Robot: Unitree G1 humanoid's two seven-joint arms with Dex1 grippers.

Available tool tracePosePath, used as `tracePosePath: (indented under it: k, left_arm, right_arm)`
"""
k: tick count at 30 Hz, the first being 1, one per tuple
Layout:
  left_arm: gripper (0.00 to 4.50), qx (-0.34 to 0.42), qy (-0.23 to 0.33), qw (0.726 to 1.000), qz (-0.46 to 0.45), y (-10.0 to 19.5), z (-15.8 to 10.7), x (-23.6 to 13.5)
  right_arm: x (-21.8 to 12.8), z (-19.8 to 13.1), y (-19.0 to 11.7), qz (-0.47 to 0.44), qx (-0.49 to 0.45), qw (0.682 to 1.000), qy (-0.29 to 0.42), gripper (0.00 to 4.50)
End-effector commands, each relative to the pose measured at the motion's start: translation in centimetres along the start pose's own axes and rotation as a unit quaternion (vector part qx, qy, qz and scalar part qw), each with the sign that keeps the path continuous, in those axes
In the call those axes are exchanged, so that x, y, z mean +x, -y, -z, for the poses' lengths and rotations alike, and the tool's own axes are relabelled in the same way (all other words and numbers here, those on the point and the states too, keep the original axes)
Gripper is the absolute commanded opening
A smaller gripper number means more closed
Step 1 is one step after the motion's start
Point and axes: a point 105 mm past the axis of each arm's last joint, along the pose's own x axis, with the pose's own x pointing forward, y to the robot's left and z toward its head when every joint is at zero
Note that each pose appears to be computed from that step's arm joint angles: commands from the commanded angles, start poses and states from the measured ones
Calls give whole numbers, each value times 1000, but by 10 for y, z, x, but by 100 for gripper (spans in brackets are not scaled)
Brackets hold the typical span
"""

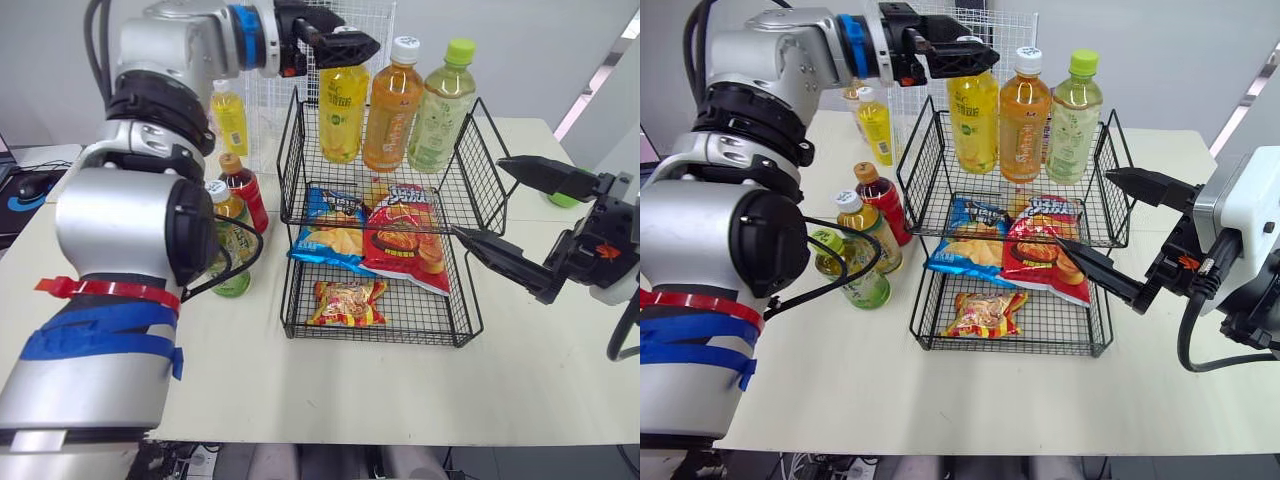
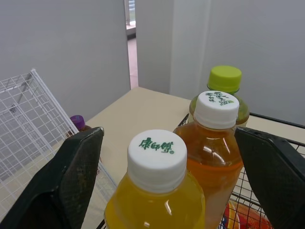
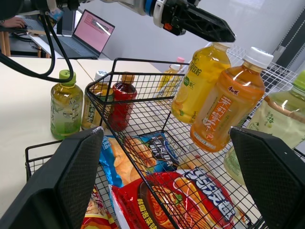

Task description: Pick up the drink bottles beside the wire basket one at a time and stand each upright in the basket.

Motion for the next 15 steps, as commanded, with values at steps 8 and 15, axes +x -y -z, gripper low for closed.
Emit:
tracePosePath:
  k: [8, 15]
  left_arm:
    - [445, 58, 25, 998, -24, -7, -49, -75]
    - [445, 66, -1, 994, -84, -11, -35, -140]
  right_arm:
    - [1, -7, 12, -2, -23, 999, 24, 450]
    - [11, -3, 14, -36, -16, 999, 31, 450]
